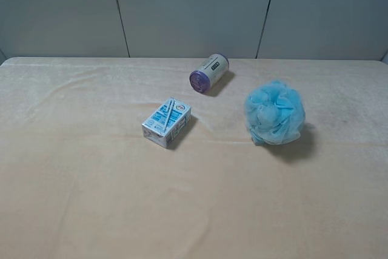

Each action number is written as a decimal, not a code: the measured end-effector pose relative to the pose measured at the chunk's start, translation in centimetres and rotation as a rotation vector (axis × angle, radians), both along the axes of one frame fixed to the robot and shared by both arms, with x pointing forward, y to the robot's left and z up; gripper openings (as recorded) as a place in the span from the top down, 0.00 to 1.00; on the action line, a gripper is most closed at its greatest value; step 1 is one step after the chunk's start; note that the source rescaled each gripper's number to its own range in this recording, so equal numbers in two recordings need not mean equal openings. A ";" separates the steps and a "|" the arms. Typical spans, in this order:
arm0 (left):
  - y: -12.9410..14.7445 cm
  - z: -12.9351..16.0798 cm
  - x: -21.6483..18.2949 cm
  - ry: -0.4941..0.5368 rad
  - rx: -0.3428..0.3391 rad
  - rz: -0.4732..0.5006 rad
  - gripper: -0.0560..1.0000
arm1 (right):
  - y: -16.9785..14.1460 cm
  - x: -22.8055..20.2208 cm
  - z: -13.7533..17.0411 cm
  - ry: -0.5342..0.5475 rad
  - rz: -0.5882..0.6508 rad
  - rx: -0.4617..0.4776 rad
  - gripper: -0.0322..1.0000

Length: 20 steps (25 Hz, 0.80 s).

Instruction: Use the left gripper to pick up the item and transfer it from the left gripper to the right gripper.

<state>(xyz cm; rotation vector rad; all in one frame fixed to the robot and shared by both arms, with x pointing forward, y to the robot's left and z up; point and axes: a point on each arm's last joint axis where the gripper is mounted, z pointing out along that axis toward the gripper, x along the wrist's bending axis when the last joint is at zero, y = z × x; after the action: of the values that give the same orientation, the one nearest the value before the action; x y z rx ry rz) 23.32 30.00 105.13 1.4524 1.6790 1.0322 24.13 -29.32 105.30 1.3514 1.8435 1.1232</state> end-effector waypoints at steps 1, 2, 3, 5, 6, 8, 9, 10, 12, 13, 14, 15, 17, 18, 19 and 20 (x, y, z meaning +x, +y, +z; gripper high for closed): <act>0.0 0.0 0.0 0.000 0.000 0.000 0.00 | 0.0 0.0 0.0 0.000 0.000 0.000 0.00; 0.0 0.0 0.0 0.000 0.000 0.000 0.00 | 0.0 0.0 0.0 -0.002 0.000 0.001 0.00; 0.0 0.0 0.0 0.000 0.000 0.000 0.00 | 0.0 0.0 0.0 -0.002 0.000 0.001 0.00; 0.0 0.0 0.0 0.000 0.000 0.000 0.00 | 0.0 0.0 0.0 -0.004 0.000 0.001 0.00; 0.0 0.0 0.0 0.000 0.000 0.000 0.00 | 0.0 0.0 0.0 -0.005 0.000 0.001 0.00; 0.0 0.0 0.0 0.000 0.000 0.000 0.00 | -0.1 -0.2 0.0 -0.018 -0.024 0.005 0.00; 0.0 0.0 0.0 0.000 0.000 0.000 0.00 | -0.1 -0.4 0.0 -0.031 -0.044 0.008 0.00; 0.0 0.0 0.0 0.000 0.000 0.000 0.00 | -0.1 -0.5 0.1 -0.043 -0.074 0.011 0.00; 0.0 0.0 0.0 0.000 0.000 0.000 0.00 | -0.1 -0.6 0.1 -0.055 -0.145 0.012 0.00; 0.0 0.0 0.0 0.000 0.000 0.000 0.00 | -0.1 -0.6 0.1 -0.056 -0.187 0.011 0.00; 0.0 0.0 0.0 0.000 0.000 0.000 0.00 | -0.1 -0.6 0.1 -0.056 -0.227 0.009 0.00; 0.0 0.0 0.0 0.000 0.000 0.000 0.00 | -0.1 -0.6 0.1 -0.057 -0.262 0.008 0.00; 0.0 0.0 0.0 0.000 0.000 0.000 0.00 | -0.1 -0.5 0.1 -0.057 -0.302 0.007 0.00; 0.0 0.0 0.0 0.000 0.000 0.000 0.00 | -0.1 -0.5 0.1 -0.057 -0.310 0.007 0.00; 0.0 0.0 0.0 0.000 0.000 0.000 0.00 | -0.1 -0.5 0.1 -0.057 -0.314 0.008 0.00; 0.0 0.0 0.0 0.000 0.000 0.000 0.00 | -0.1 -0.5 0.1 -0.057 -0.314 0.008 0.00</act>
<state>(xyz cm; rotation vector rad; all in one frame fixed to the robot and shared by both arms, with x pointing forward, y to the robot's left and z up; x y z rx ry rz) 23.32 30.00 105.13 1.4524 1.6790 1.0322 23.58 -29.40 105.36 1.5331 1.5218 0.9927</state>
